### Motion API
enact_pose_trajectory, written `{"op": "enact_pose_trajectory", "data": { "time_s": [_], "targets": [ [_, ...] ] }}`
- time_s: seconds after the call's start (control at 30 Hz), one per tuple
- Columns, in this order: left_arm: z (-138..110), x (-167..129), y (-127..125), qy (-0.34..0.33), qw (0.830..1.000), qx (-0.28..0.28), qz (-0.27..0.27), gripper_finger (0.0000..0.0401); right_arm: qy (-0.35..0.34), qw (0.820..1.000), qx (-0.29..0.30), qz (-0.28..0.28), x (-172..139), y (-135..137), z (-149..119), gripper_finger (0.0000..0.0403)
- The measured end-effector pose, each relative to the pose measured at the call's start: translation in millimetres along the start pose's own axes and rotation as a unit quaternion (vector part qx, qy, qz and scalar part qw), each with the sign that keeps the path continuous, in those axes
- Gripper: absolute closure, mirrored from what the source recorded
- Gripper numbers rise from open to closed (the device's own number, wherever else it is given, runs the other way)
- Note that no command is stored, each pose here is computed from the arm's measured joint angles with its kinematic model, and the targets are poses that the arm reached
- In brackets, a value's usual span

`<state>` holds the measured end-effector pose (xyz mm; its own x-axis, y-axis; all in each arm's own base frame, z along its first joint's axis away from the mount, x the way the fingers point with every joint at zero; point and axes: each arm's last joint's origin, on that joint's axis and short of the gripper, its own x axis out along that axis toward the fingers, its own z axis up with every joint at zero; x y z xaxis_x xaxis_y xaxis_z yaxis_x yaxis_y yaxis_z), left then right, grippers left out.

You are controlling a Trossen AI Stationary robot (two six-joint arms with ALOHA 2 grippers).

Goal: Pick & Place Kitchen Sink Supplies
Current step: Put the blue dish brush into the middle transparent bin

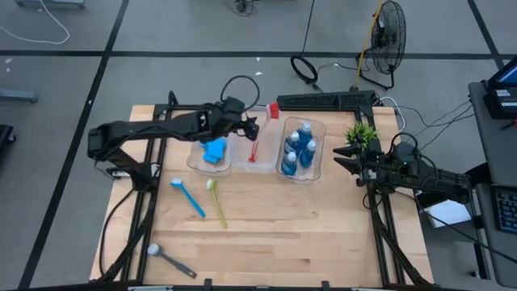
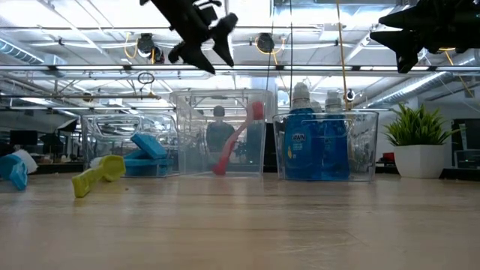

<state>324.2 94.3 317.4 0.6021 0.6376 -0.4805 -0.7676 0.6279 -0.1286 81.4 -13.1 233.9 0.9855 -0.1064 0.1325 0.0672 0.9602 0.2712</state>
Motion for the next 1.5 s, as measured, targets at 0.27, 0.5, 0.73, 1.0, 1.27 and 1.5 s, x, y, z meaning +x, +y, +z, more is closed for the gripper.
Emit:
{"op": "enact_pose_trajectory", "data": {
  "time_s": [0.27,0.5,0.73,1.0,1.27,1.5],
  "targets": [
    [2,-44,-3,0.009,0.999,0.017,-0.027,0.0160,0.000,1.000,0.000,0.000,0,0,0,0.0261],
    [-8,-78,-9,0.039,0.998,0.007,-0.054,0.0183,0.000,1.000,0.000,0.000,0,0,0,0.0261],
    [-28,-93,-17,0.095,0.994,0.006,-0.052,0.0201,0.000,1.000,0.000,0.000,0,0,0,0.0261],
    [-49,-107,-15,0.177,0.984,-0.015,-0.020,0.0193,0.000,1.000,0.000,0.000,0,0,0,0.0261],
    [-70,-121,-10,0.309,0.945,-0.106,0.025,0.0187,0.000,1.000,0.000,0.000,0,0,0,0.0261],
    [-85,-139,-13,0.373,0.902,-0.201,0.081,0.0187,0.000,1.000,0.000,0.000,0,0,0,0.0261]
  ]
}}
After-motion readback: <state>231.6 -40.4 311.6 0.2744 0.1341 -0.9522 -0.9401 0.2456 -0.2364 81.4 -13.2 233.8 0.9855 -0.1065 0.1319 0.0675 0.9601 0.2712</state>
